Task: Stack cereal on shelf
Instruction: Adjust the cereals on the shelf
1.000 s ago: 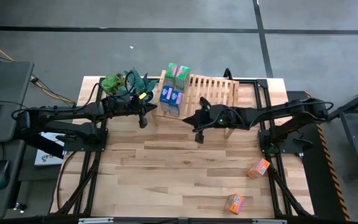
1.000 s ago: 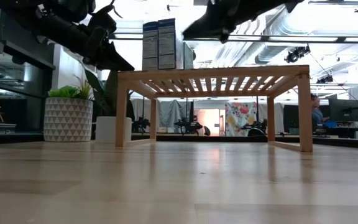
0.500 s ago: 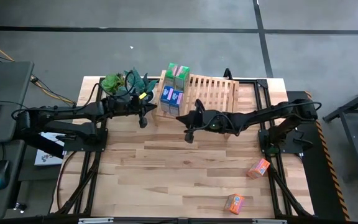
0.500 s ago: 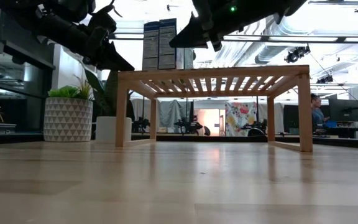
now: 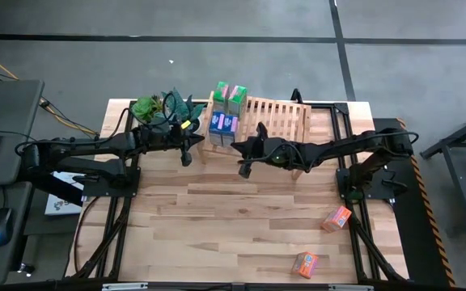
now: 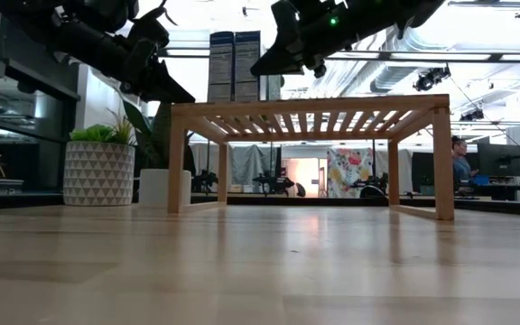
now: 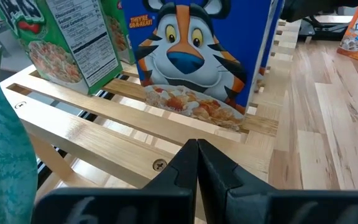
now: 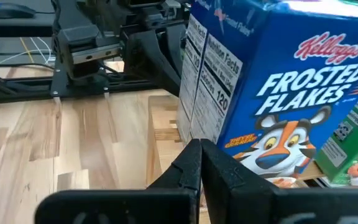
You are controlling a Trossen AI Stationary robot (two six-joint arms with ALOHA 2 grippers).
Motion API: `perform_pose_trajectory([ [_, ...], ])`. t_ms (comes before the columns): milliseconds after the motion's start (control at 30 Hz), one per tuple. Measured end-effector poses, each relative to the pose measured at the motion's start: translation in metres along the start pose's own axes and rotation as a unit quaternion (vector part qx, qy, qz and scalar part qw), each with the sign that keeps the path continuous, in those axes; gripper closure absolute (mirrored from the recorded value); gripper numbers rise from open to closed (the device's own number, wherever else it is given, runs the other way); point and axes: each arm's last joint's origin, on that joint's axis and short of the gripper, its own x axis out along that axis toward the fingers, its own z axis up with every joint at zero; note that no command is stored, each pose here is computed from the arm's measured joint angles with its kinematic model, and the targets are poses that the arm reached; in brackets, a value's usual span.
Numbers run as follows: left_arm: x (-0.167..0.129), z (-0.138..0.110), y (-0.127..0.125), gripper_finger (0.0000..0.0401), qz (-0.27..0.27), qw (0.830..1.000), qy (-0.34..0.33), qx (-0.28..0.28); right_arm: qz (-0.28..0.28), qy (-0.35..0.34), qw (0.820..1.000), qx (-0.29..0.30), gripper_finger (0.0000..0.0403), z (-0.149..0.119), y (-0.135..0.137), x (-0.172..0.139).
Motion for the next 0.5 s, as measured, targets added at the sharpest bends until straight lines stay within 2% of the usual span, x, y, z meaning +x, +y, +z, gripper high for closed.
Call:
perform_pose_trajectory([
  [200, 0.0, 0.0, 0.0, 0.0401, 0.0, 1.0, 0.0, 0.0, 0.018, 0.003, 1.0, -0.003, 0.0403, -0.001, 0.003, -0.001],
  [300, 0.0, 0.0, 0.0, 0.0401, 0.0, 1.0, 0.001, 0.0, 0.028, 0.016, 0.999, -0.022, 0.0403, 0.001, 0.007, -0.009],
  [433, 0.0, -0.001, 0.0, 0.0401, -0.001, 1.0, 0.004, 0.0, 0.01, 0.037, 0.999, -0.038, 0.0403, 0.009, 0.006, -0.029],
  [500, 0.0, -0.001, 0.0, 0.0401, -0.001, 1.0, 0.004, 0.0, -0.02, 0.036, 0.998, -0.046, 0.0403, 0.016, 0.002, -0.041],
])
